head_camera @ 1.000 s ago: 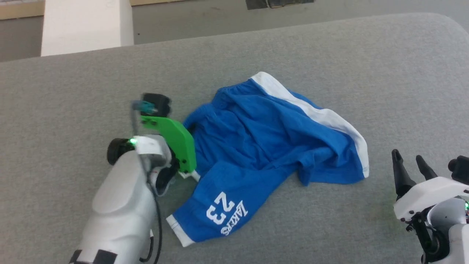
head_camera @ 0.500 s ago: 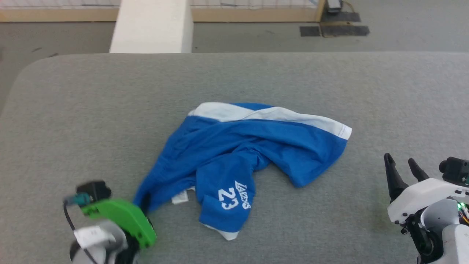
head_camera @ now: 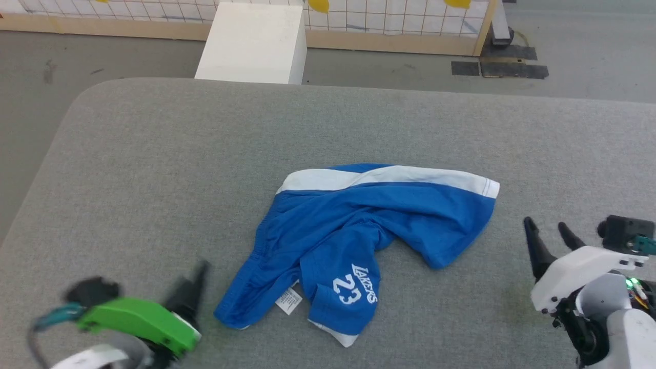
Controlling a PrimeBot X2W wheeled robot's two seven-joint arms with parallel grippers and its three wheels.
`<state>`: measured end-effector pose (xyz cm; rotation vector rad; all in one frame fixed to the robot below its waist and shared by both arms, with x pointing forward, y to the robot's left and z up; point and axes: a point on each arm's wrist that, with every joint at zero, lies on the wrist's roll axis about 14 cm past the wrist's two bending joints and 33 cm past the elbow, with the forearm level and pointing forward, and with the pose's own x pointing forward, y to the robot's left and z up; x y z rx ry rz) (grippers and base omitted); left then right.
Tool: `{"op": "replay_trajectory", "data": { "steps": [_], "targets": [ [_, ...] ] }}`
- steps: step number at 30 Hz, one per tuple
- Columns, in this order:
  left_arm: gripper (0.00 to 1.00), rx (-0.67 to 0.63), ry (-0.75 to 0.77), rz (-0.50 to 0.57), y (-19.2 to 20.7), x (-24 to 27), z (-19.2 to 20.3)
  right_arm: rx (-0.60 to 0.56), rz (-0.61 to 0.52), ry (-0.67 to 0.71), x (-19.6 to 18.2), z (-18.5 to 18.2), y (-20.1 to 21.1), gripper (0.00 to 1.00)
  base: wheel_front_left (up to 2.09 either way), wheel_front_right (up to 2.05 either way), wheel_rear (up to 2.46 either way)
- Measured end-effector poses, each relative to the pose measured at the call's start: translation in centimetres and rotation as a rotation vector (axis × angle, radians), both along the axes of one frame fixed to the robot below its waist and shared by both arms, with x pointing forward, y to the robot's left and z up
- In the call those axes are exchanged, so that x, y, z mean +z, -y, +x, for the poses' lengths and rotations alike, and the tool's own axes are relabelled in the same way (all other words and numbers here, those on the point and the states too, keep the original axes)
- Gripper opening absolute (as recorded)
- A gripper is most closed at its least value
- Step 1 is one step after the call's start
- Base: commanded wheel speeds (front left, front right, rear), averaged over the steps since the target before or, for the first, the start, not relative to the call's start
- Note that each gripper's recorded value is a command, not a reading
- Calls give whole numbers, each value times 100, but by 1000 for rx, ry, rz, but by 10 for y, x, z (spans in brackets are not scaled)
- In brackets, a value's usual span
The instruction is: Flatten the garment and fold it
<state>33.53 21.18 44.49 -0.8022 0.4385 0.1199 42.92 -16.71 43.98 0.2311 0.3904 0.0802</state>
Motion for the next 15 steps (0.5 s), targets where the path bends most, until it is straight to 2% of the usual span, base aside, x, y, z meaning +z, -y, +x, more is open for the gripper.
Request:
{"op": "replay_trajectory", "data": {
  "steps": [2,4,8,10,15],
  "targets": [
    [100,78,112,73,-22,24,11,36,-6,-31,-3,-2,-10,100,0,0,0],
    [100,114,246,225,-39,52,22,104,-15,-86,-11,-7,-28,100,0,0,0],
    [100,128,443,476,-42,83,32,249,-25,-193,-26,-21,-68,100,0,0,0],
    [100,115,478,537,-36,82,32,299,-36,-235,-33,-25,-82,100,0,0,0],
    [100,77,503,577,-19,73,38,387,-72,-270,-44,-23,-106,100,0,0,0]
  ]
}}
